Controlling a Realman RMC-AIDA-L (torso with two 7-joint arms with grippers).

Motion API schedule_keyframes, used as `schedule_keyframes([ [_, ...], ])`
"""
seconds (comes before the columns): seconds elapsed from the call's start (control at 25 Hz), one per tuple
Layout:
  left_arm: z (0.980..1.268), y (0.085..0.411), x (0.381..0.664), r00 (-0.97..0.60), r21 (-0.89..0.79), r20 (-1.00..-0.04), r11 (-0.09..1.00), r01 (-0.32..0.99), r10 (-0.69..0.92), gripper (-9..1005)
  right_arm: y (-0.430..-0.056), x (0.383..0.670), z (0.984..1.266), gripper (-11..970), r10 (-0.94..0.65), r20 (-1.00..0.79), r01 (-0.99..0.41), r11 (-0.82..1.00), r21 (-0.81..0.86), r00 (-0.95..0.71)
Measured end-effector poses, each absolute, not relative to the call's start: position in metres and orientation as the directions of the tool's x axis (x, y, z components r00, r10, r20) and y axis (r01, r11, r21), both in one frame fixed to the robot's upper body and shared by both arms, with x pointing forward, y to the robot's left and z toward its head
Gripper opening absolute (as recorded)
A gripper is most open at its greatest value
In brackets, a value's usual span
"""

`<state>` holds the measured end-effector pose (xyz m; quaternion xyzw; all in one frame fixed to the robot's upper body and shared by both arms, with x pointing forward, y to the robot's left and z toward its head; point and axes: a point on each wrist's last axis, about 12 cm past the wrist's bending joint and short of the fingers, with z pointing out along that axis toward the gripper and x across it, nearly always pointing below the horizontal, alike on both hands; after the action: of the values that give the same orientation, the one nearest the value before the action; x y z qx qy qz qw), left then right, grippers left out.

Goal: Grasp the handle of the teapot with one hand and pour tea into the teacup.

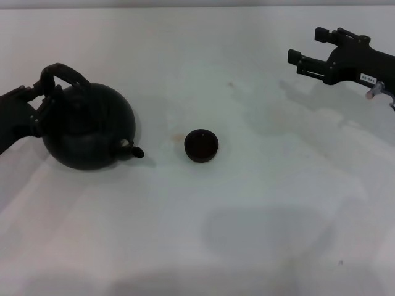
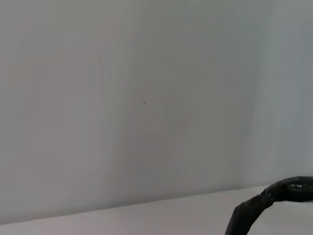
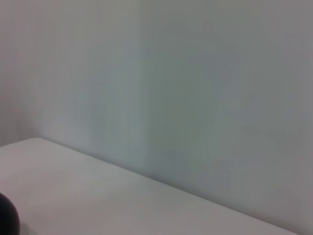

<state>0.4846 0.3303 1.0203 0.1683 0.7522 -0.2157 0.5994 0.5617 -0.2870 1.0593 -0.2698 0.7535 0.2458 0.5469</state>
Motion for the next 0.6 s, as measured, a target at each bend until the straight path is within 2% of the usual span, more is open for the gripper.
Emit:
schedule_keyframes([
  [0.2, 1.020, 0.334, 0.480, -0.196, -0.084, -0.980, 0.860, 0.503, 0.019, 283, -0.288, 0.561, 1.059, 844, -0.143, -0.957, -0.676, 0.734, 0.070, -0.253],
  [0.6, 1.029, 0.350, 0.466, -0.119, -0.009, -0.991, 0.883, 0.468, 0.053, 691, -0.290, 0.558, 1.055, 842, -0.147, -0.955, -0.672, 0.737, 0.068, -0.258],
])
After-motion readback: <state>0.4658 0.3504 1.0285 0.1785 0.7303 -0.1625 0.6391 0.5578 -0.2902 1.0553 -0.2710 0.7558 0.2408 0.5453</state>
